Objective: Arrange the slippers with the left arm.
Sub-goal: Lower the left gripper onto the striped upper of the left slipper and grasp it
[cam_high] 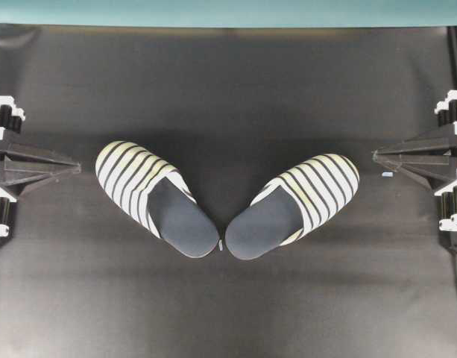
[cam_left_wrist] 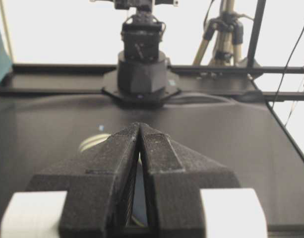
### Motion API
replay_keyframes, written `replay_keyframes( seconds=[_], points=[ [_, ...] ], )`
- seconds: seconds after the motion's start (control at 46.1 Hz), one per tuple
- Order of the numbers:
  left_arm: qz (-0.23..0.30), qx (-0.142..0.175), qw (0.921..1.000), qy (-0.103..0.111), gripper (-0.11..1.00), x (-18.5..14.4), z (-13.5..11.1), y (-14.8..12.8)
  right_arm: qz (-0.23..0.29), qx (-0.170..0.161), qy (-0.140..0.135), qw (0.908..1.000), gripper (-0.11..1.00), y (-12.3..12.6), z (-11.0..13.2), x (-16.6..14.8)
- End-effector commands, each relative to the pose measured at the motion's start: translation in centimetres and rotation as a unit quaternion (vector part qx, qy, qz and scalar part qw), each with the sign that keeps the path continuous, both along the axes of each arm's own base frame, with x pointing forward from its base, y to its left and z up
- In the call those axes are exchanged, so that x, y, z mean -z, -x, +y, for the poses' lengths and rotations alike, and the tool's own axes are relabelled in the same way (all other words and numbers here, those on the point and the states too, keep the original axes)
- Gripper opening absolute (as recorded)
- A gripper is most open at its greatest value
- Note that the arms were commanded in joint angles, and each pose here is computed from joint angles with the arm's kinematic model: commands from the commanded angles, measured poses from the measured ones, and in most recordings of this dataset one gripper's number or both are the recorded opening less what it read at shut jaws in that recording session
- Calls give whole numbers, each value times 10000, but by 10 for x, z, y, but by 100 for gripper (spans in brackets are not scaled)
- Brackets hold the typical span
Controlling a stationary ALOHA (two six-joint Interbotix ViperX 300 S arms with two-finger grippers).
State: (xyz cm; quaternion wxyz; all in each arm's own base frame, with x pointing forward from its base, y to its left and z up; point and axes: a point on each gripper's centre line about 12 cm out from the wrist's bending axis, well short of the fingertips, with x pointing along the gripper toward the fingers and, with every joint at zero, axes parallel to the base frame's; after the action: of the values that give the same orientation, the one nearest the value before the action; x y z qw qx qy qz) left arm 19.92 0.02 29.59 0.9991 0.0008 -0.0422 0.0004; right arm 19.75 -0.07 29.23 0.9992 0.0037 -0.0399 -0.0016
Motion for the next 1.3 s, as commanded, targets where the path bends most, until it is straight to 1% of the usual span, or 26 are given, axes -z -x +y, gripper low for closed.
replay_keyframes(
  seconds=[0.0, 0.065, 0.109, 0.152, 0.26, 0.369, 0.391, 0.412, 0.456, 0.499, 0.564, 0.586, 0.608, 0.694, 0.716, 0.738, 0.846, 0.868, 0.89, 0.933, 0.955, 0.998, 1.063, 1.128, 1.194, 1.28],
  points=[
    [93, 46, 9999, -36, 5, -6, -1, -5, 8, -19, 23, 10000, 4, -2, 1, -1],
    [308, 18, 9995, 3, 9, -5, 0, -10, 154, 28, 22, 9999, 6, -1, -1, 3],
    [514, -27, 9987, 36, 5, -3, 2, -15, 292, 58, 21, 9996, 1, -1, -2, 6],
    [682, -55, 9976, 47, 0, -1, 3, -19, 460, 102, 9, 9989, 0, 0, -4, 10],
    [1093, -147, 9938, 112, 0, 5, 7, -30, 644, 149, -11, 9978, 0, 1, -6, 14],
    [1477, -344, 9876, 395, 0, 12, 16, -41, 728, 150, -28, 9972, 0, 2, -6, 15],
    [1548, -385, 9860, 479, 0, 13, 18, -43, 735, 149, -21, 9972, 0, 2, -6, 15],
    [1666, -459, 9829, 636, 0, 15, 20, -46, 728, 150, -28, 9972, 0, 2, -6, 15],
    [1853, -563, 9774, 846, 0, 19, 24, -50, 720, 157, -29, 9973, 0, 2, -6, 15],
    [2042, -669, 9708, 1063, 0, 22, 28, -54, 712, 165, -21, 9973, 0, 3, -6, 15],
    [2364, -828, 9587, 1349, 0, 27, 33, -60, 720, 173, -22, 9973, 0, 3, -7, 15],
    [2533, -896, 9520, 1466, 0, 28, 35, -64, 720, 173, -22, 9973, 0, 3, -7, 15],
    [2646, -944, 9471, 1548, 0, 30, 36, -66, 728, 180, -23, 9972, 0, 2, -7, 15],
    [3072, -1084, 9289, 1764, 0, 34, 39, -76, 720, 180, -23, 9972, 0, 3, -7, 15],
    [3212, -1129, 9222, 1832, 0, 35, 40, -81, 720, 180, -15, 9972, 0, 3, -7, 15],
    [3299, -1156, 9181, 1870, 0, 35, 40, -84, 713, 180, -15, 9973, 0, 3, -7, 15],
    [3795, -1249, 8961, 1933, 0, 42, 41, -98, 674, 181, -22, 9976, 0, 3, -7, 14],
    [3911, -1276, 8908, 1932, 0, 44, 41, -100, 667, 181, -21, 9976, 0, 3, -7, 14],
    [4086, -1312, 8820, 1944, 0, 48, 42, -104, 659, 181, -21, 9977, 0, 3, -7, 13],
    [4289, -1353, 8718, 1941, 0, 51, 43, -109, 651, 181, -29, 9977, 0, 4, -7, 13],
    [4457, -1383, 8631, 1931, 0, 54, 43, -112, 643, 181, -29, 9978, 0, 4, -7, 13],
    [4645, -1404, 8532, 1912, 0, 57, 43, -117, 628, 181, -28, 9979, 0, 4, -7, 13],
    [4851, -1450, 8406, 1923, 1, 59, 44, -124, 628, 172, -28, 9979, 0, 5, -7, 14],
    [4988, -1465, 8322, 1929, 1, 61, 43, -131, 605, 174, -50, 9980, 0, 6, -7, 13],
    [5073, -1499, 8248, 1998, 4, 62, 41, -138, 588, 154, -102, 9981, 0, 7, -6, 13],
    [5092, -1537, 8213, 2065, 13, 64, 41, -144, 550, 130, -154, 9983, 0, 9, -5, 11]
  ],
)
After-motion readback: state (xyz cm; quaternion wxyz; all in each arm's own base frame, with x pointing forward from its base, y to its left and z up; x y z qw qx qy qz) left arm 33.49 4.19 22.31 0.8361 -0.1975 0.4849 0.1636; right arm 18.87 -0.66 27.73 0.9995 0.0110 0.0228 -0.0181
